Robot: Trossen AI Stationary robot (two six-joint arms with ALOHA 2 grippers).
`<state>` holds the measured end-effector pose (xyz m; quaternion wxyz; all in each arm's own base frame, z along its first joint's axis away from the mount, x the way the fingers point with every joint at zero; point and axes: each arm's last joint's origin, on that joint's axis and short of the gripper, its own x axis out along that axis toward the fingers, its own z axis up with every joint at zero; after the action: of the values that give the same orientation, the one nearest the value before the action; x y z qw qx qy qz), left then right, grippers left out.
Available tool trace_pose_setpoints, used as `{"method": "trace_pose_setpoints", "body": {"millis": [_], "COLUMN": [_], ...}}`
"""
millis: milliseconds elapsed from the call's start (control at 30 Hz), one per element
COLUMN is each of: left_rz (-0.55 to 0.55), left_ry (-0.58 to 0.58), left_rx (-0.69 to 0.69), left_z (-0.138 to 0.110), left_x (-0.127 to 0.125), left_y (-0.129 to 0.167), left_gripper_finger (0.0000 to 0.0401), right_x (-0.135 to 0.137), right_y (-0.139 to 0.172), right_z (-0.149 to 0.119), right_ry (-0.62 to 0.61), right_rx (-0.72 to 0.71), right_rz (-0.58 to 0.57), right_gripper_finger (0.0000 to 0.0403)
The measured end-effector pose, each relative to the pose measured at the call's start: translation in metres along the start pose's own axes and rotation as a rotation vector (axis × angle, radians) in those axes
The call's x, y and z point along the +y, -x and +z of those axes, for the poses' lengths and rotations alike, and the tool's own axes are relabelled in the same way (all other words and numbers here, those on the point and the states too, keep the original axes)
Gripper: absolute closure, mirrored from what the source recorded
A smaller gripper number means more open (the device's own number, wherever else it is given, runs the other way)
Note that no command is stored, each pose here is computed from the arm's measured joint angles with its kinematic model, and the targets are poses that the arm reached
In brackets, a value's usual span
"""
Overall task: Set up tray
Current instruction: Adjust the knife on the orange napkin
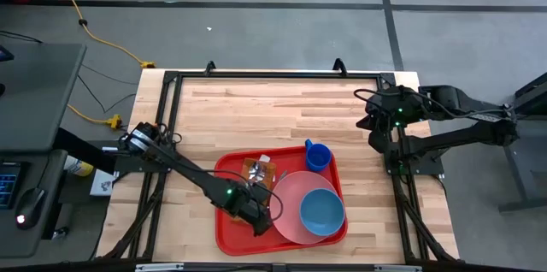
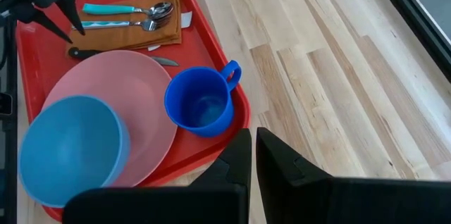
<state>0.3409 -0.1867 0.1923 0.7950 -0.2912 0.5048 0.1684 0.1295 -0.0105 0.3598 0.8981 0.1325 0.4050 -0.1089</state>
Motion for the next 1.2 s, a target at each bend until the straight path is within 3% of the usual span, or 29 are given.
{"method": "trace_pose_setpoints", "body": {"millis": [400, 733, 867, 1200], "left_rz": [-0.06, -0.052, -0.02, -0.021], "left_ry": [-0.065, -0.122, -0.125, -0.11], "left_rx": [0.023, 0.013, -0.012, 0.007], "left_z": [0.001, 0.001, 0.0, -0.001], "left_x": [-0.004, -0.004, -0.003, -0.003], "left_y": [0.0, -0.001, -0.007, -0.022], "left_gripper_finger": [0.025, 0.0128, 0.0096, 0.0099], "right_x": [0.0, 0.0, 0.0, -0.003], "right_y": [0.0, 0.0, 0.0, -0.027], "right_z": [0.0, 0.0, 0.0, -0.018], "right_ry": [-0.004, -0.008, -0.009, -0.053], "right_rx": [0.003, 0.005, 0.004, 0.061], "right_rz": [0.0, 0.0, 0.0, 0.035], "right_gripper_finger": [0.0403, 0.0403, 0.0403, 0.0403]}}
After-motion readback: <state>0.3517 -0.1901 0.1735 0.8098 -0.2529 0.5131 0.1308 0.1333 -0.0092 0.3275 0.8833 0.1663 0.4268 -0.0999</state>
